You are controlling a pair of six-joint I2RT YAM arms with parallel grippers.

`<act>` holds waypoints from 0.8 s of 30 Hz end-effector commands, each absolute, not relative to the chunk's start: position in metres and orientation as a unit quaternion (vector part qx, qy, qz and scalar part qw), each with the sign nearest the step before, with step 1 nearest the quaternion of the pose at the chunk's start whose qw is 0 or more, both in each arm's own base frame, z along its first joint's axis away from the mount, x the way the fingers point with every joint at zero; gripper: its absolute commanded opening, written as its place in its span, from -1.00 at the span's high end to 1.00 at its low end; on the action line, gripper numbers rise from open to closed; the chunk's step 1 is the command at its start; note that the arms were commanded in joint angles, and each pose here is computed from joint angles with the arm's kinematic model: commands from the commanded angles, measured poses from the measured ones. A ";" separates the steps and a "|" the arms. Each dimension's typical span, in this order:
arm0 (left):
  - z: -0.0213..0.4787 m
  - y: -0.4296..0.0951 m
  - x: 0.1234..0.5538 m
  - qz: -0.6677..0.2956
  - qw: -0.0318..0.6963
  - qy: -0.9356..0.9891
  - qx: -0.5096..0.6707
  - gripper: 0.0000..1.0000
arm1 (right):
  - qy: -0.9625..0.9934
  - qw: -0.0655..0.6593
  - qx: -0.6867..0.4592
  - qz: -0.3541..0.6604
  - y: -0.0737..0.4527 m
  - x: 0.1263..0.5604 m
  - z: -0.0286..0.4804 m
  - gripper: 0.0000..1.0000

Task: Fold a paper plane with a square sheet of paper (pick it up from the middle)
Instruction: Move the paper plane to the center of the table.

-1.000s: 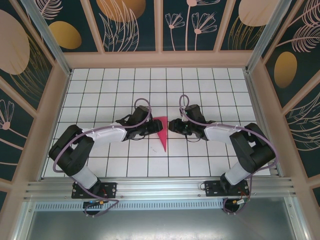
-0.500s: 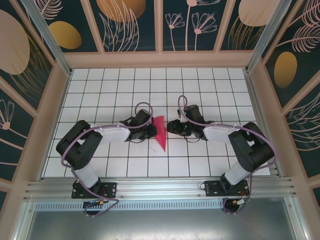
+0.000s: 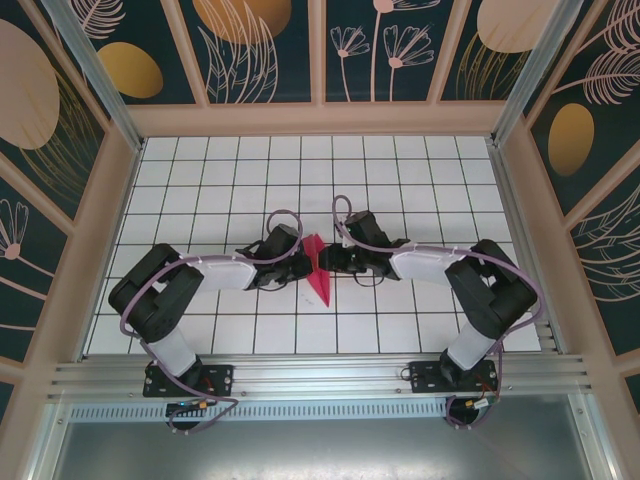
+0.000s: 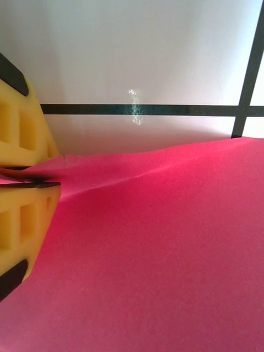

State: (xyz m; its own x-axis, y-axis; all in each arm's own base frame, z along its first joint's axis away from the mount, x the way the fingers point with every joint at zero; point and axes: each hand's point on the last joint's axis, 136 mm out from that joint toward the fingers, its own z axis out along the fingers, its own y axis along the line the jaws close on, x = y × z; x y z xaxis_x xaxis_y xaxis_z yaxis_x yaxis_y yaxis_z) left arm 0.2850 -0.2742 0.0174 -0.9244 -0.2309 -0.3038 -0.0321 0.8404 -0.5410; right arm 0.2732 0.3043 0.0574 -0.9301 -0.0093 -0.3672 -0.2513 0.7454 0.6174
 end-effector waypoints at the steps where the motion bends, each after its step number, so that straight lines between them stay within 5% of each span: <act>1: 0.028 -0.278 0.285 -0.293 0.193 0.934 -0.064 0.67 | 0.911 0.210 -0.082 0.346 0.303 0.278 0.084 0.25; 8: 0.030 -0.280 0.285 -0.301 0.196 0.931 -0.063 0.67 | 0.909 0.215 -0.109 0.340 0.307 0.268 0.093 0.11; 24: 0.027 -0.277 0.282 -0.298 0.194 0.932 -0.062 0.67 | 0.935 0.186 -0.107 0.282 0.312 0.262 0.057 0.12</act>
State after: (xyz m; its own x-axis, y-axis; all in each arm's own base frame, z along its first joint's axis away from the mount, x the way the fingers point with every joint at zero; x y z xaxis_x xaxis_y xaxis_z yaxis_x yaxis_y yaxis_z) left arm 0.2837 -0.2754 0.0195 -0.9200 -0.2332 -0.3150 -0.0160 0.8253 -0.5644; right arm 0.2600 0.3121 0.0585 -0.9070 -0.0954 -0.4102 -0.3147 0.8007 0.5098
